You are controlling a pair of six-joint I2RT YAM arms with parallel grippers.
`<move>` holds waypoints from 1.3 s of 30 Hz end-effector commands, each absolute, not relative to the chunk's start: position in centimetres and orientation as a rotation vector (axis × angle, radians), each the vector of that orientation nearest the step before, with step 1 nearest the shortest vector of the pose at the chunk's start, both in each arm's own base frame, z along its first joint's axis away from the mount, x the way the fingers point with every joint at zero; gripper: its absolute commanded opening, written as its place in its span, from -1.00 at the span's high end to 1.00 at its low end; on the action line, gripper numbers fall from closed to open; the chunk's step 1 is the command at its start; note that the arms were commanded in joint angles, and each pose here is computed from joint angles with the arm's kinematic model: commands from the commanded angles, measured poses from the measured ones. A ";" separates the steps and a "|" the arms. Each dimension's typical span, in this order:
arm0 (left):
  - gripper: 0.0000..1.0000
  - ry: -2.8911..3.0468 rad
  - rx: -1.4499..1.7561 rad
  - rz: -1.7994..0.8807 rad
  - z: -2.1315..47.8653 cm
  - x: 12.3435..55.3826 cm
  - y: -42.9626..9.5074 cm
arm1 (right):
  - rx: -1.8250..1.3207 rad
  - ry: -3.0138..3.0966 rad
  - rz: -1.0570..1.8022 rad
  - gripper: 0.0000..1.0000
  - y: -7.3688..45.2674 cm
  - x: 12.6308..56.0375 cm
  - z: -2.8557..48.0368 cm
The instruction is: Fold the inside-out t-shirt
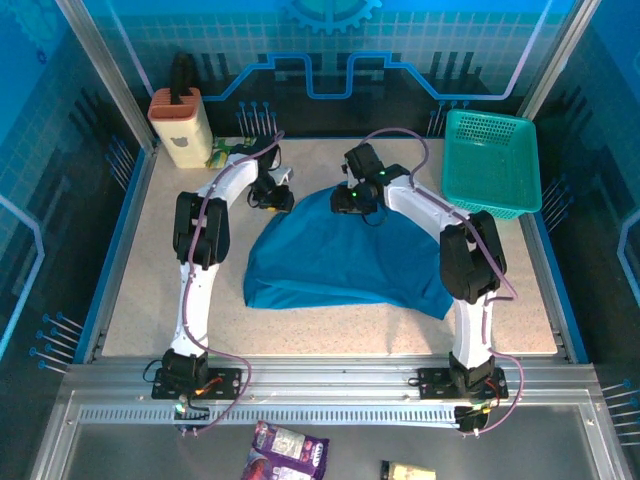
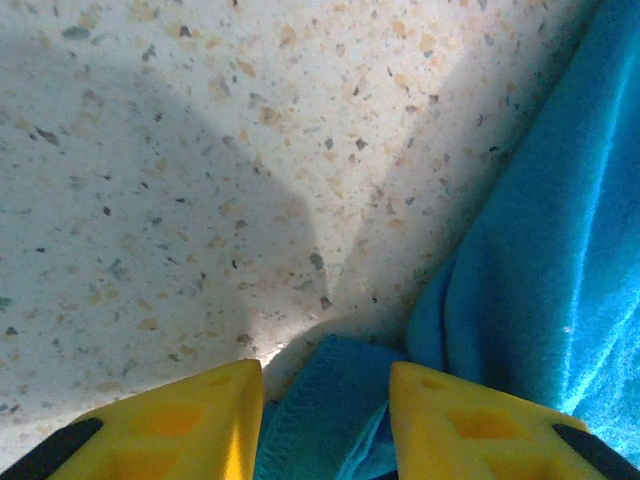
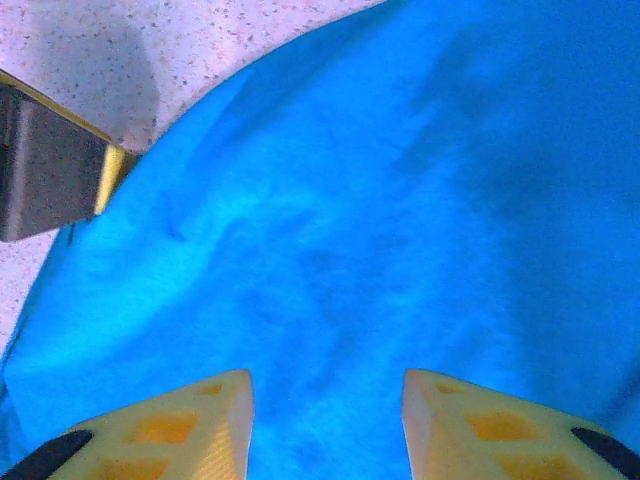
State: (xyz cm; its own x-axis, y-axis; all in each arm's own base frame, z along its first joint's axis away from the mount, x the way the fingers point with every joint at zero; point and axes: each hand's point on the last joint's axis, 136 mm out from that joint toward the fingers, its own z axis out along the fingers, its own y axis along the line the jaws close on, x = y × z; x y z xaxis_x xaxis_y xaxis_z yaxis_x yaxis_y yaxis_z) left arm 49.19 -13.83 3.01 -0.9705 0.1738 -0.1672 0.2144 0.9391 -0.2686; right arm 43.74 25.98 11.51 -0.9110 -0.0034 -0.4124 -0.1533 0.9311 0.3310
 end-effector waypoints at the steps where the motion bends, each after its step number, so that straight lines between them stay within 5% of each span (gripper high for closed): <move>1: 0.24 2.977 0.306 -0.513 4.2 47.7 -14.7 | -0.112 2.668 0.581 0.10 28.1 44.0 11.8; 7: 0.35 3.025 0.313 -0.467 3.4 47.0 -14.2 | -0.057 2.686 0.695 0.03 29.9 44.9 10.4; 12: 0.78 3.008 0.312 -0.446 3.7 46.9 -14.1 | 0.019 2.677 0.825 -0.01 32.1 46.4 8.7; 17: 0.96 2.899 0.255 -0.374 6.4 48.0 -13.2 | 0.163 2.729 0.860 0.01 31.9 47.3 5.1; 28: 0.95 2.779 -0.098 -0.327 10.4 49.6 -5.4 | 0.462 2.826 0.699 0.06 25.2 46.7 -1.2; 39: 0.78 2.703 -0.408 -0.195 10.4 53.0 5.0 | 0.452 2.828 0.721 0.12 25.2 46.5 -1.6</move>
